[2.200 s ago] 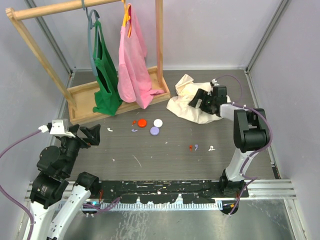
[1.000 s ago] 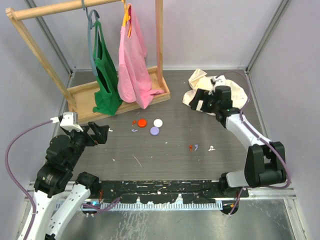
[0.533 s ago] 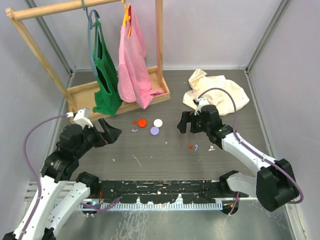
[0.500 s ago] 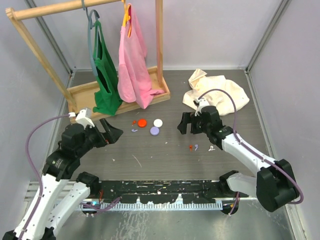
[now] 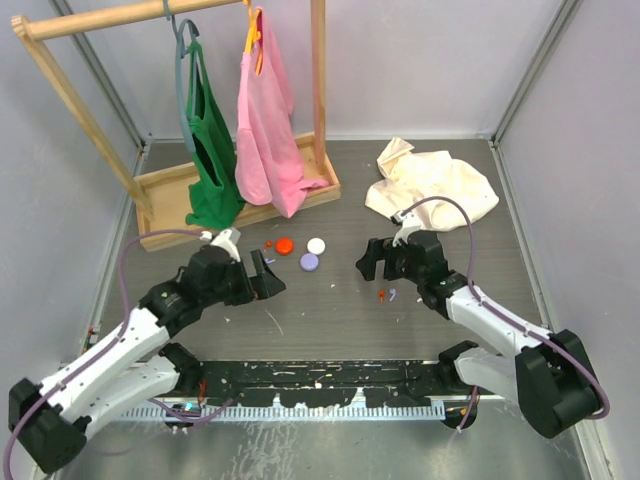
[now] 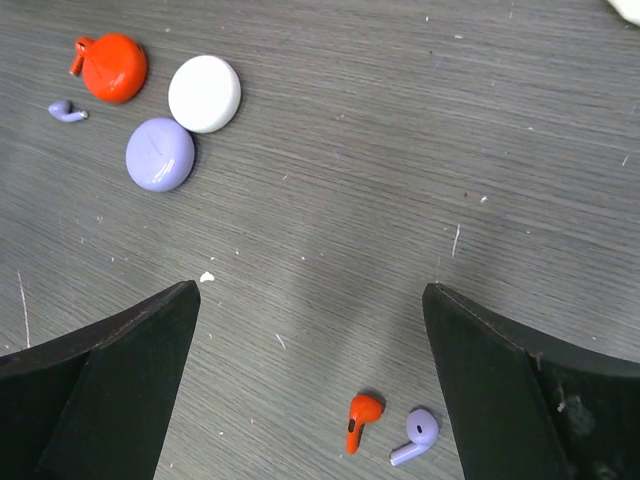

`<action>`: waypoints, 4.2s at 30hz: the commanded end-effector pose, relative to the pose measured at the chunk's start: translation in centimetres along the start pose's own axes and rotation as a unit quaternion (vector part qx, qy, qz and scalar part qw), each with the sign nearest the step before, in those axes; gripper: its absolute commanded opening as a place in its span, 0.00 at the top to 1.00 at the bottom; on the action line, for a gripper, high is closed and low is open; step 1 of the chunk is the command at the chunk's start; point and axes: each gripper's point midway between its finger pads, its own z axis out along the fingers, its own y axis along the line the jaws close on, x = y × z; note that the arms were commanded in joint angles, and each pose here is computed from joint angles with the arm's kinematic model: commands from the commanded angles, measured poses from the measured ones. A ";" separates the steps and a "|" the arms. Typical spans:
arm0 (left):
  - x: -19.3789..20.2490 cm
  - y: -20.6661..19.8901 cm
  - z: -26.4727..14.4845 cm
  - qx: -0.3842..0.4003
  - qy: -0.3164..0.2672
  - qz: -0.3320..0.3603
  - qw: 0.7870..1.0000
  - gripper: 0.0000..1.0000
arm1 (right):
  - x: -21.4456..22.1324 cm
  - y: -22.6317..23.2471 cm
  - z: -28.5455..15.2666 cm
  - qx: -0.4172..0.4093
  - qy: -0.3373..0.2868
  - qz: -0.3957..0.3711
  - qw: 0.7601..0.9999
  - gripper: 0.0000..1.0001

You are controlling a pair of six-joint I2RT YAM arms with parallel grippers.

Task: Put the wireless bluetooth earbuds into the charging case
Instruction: Pick up the charging case at the center of the board.

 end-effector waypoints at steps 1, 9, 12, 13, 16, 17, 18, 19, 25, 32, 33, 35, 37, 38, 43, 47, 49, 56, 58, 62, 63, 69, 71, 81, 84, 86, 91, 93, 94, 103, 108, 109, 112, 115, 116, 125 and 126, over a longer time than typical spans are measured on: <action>-2.2 -2.1 2.2 -0.001 -0.063 0.034 0.997 0.02 | -2.9 0.9 -0.5 -0.019 -0.082 -0.014 0.996 0.00; -2.9 -3.3 6.0 -0.031 -0.077 0.112 0.990 0.02 | -3.2 0.6 -1.4 -0.022 -0.137 -0.009 0.990 0.00; -3.3 -4.1 7.3 -0.032 -0.082 0.142 0.986 0.02 | -3.4 0.4 -1.8 -0.018 -0.152 -0.008 0.988 0.00; -3.5 -4.4 7.7 -0.033 -0.084 0.155 0.984 0.02 | -3.5 0.4 -1.9 -0.017 -0.157 -0.009 0.987 0.00; -3.9 -5.1 9.1 -0.034 -0.090 0.193 0.976 0.02 | -3.7 0.2 -2.3 -0.014 -0.173 -0.008 0.985 0.00; -4.0 -5.3 9.6 -0.034 -0.091 0.206 0.974 0.02 | -3.7 0.1 -2.4 -0.012 -0.177 -0.007 0.984 0.00; -4.0 -5.3 10.3 -0.038 -0.090 0.220 0.971 0.02 | -3.7 0.0 -2.4 -0.011 -0.180 -0.006 0.984 0.00; -4.1 -5.3 10.8 -0.041 -0.093 0.241 0.965 0.02 | -3.6 0.0 -2.5 -0.012 -0.181 -0.006 0.983 0.00; -4.0 -5.0 13.4 -0.065 -0.091 0.315 0.943 0.00 | -3.5 -0.4 -2.4 -0.003 -0.185 -0.002 0.983 0.00; -3.7 -4.6 16.1 -0.080 -0.075 0.347 0.931 0.06 | -3.3 -0.6 -2.2 0.002 -0.181 0.001 0.983 0.00; -3.5 -4.4 16.5 -0.084 -0.070 0.351 0.930 0.07 | -3.3 -0.6 -2.2 0.002 -0.181 0.002 0.984 0.00; -3.4 -4.2 17.1 -0.087 -0.062 0.356 0.928 0.09 | -3.3 -0.7 -2.3 0.004 -0.181 0.002 0.983 0.00; -3.0 -4.2 17.6 -0.083 -0.052 0.359 0.928 0.12 | -3.4 -0.7 -2.3 0.006 -0.182 0.003 0.983 0.00; -2.8 -4.0 17.8 -0.083 -0.047 0.359 0.928 0.15 | -3.3 -0.7 -2.3 0.007 -0.181 0.004 0.983 0.00; -2.4 -3.1 18.9 -0.093 -0.027 0.355 0.930 0.23 | -3.3 -0.8 -2.3 0.009 -0.181 0.004 0.983 0.00; -2.7 -2.5 19.3 -0.104 -0.026 0.352 0.930 0.26 | -3.3 -0.8 -2.2 0.009 -0.180 0.005 0.984 0.00; -2.8 -2.1 19.5 -0.107 -0.025 0.346 0.932 0.27 | -3.3 -0.8 -2.2 0.009 -0.180 0.005 0.984 0.00; -2.8 -1.2 20.2 -0.106 -0.012 0.331 0.938 0.31 | -3.3 -0.8 -2.2 0.009 -0.180 0.005 0.984 0.00; -2.6 -1.1 20.3 -0.105 -0.008 0.330 0.938 0.33 | -3.3 -0.9 -2.2 0.010 -0.179 0.005 0.984 0.00; -2.3 -1.0 20.3 -0.102 -0.003 0.328 0.939 0.39 | -3.2 -0.9 -2.2 0.010 -0.179 0.005 0.984 0.00; -2.3 -1.0 20.3 -0.101 -0.001 0.325 0.940 0.41 | -3.3 -0.8 -2.2 0.009 -0.180 0.004 0.984 0.00; -1.9 -1.1 19.4 -0.090 -0.001 0.322 0.942 0.51 | -3.3 -0.4 -2.3 -0.003 -0.179 0.004 0.984 0.00; -2.0 -1.1 19.0 -0.086 -0.006 0.321 0.943 0.53 | -3.3 -0.1 -2.3 -0.009 -0.176 0.005 0.984 0.00; -2.2 -3.0 16.3 -0.024 -0.041 0.325 0.945 0.57 | -4.1 2.0 -2.4 -0.051 -0.150 0.009 0.987 0.00; -2.3 -3.8 15.4 -0.004 -0.057 0.340 0.939 0.57 | -4.6 2.7 -2.6 -0.061 -0.136 0.010 0.989 0.00; -2.1 -4.5 14.9 0.012 -0.067 0.355 0.932 0.56 | -5.0 3.5 -2.7 -0.074 -0.126 0.014 0.989 0.00; -1.8 -6.5 13.4 0.054 -0.099 0.395 0.912 0.56 | -6.0 6.5 -3.3 -0.139 -0.095 0.028 0.985 0.00; -1.7 -7.3 12.6 0.075 -0.114 0.407 0.903 0.55 | -6.3 8.0 -3.7 -0.172 -0.084 0.036 0.981 0.00; -1.5 -7.8 12.3 0.086 -0.118 0.414 0.898 0.55 | -6.4 8.5 -3.7 -0.182 -0.078 0.038 0.979 0.00; -0.5 -11.4 8.7 0.190 -0.161 0.460 0.853 0.52 | -7.2 11.3 -4.0 -0.210 -0.022 0.046 0.976 0.05; 0.0 -12.4 7.6 0.221 -0.164 0.485 0.830 0.54 | -6.3 13.0 -3.8 -0.234 0.015 0.048 0.971 0.10; 0.1 -12.5 7.5 0.225 -0.165 0.489 0.826 0.55 | -6.1 13.4 -3.8 -0.239 0.022 0.048 0.970 0.11; 0.0 -13.2 6.7 0.237 -0.173 0.496 0.818 0.55 | -5.9 14.6 -3.7 -0.251 0.036 0.042 0.967 0.16; 0.0 -13.4 6.1 0.244 -0.175 0.499 0.813 0.54 | -5.8 15.1 -3.6 -0.250 0.038 0.041 0.967 0.19; 0.0 -13.6 6.0 0.247 -0.175 0.500 0.811 0.54 | -5.7 15.3 -3.6 -0.252 0.039 0.042 0.966 0.21; -0.3 -13.7 5.3 0.247 -0.182 0.501 0.809 0.53 | -5.2 16.8 -3.6 -0.269 0.052 0.040 0.961 0.43; -0.3 -13.7 5.3 0.247 -0.182 0.501 0.809 0.53 | -5.2 16.8 -3.6 -0.269 0.051 0.040 0.961 0.46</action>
